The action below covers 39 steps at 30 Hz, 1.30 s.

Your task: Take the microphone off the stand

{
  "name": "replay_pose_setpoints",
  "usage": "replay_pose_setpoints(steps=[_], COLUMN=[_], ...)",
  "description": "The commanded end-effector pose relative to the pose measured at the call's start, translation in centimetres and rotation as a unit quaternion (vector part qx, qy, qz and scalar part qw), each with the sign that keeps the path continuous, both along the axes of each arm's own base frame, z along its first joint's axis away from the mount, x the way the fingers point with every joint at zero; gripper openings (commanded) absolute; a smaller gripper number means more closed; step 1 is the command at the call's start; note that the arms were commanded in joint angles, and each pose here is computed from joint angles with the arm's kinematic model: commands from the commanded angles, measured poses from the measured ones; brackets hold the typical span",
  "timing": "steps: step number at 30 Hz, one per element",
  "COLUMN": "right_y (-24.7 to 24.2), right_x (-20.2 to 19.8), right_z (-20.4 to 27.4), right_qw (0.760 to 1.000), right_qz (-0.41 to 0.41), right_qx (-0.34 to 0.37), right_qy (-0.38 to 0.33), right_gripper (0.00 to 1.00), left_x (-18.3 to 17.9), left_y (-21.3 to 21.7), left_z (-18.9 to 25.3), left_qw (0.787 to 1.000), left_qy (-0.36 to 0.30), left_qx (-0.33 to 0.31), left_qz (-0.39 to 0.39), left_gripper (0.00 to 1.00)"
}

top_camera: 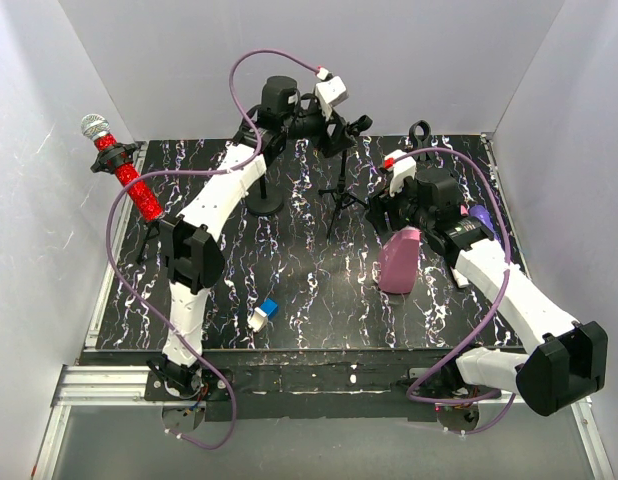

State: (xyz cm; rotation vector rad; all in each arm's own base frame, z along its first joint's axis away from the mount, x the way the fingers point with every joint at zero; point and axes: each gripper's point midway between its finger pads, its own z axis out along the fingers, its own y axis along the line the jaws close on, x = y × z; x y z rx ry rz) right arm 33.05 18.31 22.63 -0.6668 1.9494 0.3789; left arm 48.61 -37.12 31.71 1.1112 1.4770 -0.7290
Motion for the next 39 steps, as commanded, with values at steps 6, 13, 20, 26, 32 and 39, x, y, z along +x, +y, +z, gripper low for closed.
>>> replay_pose_setpoints(steps=[6, 13, 20, 26, 32, 39], right_y=[0.2, 0.7, 2.6, 4.7, 8.3, 12.9], right_x=[-0.1, 0.4, 1.2, 2.4, 3.4, 1.9], right_z=[1.0, 1.0, 0.3, -0.3, 0.3, 1.7], right_qw=[1.000, 1.000, 0.997, 0.990, 0.967, 0.896], right_qz=[0.001, 0.003, 0.018, 0.032, 0.037, 0.091], right_qx=[0.017, 0.022, 0.040, 0.063, 0.157, 0.314], right_qy=[-0.004, 0.005, 0.070, 0.122, 0.198, 0.302], right_gripper=[0.75, 0.75, 0.74, 0.74, 0.72, 0.80], left_x=[0.4, -2.0, -4.0, -3.0, -2.7, -3.5], left_y=[-2.4, -0.7, 4.0, 10.5, 12.0, 11.0], left_z=[1.5, 3.1, 4.4, 4.1, 3.6, 0.1], left_qw=[0.998, 0.999, 0.983, 0.909, 0.851, 0.839], left_qy=[-0.034, 0.011, 0.094, 0.161, 0.221, 0.263], left_qx=[-0.027, -0.037, -0.071, -0.109, -0.157, -0.144], left_qz=[-0.051, -0.022, 0.139, 0.369, 0.450, 0.454], left_gripper=[0.56, 0.04, 0.00, 0.00, 0.00, 0.00])
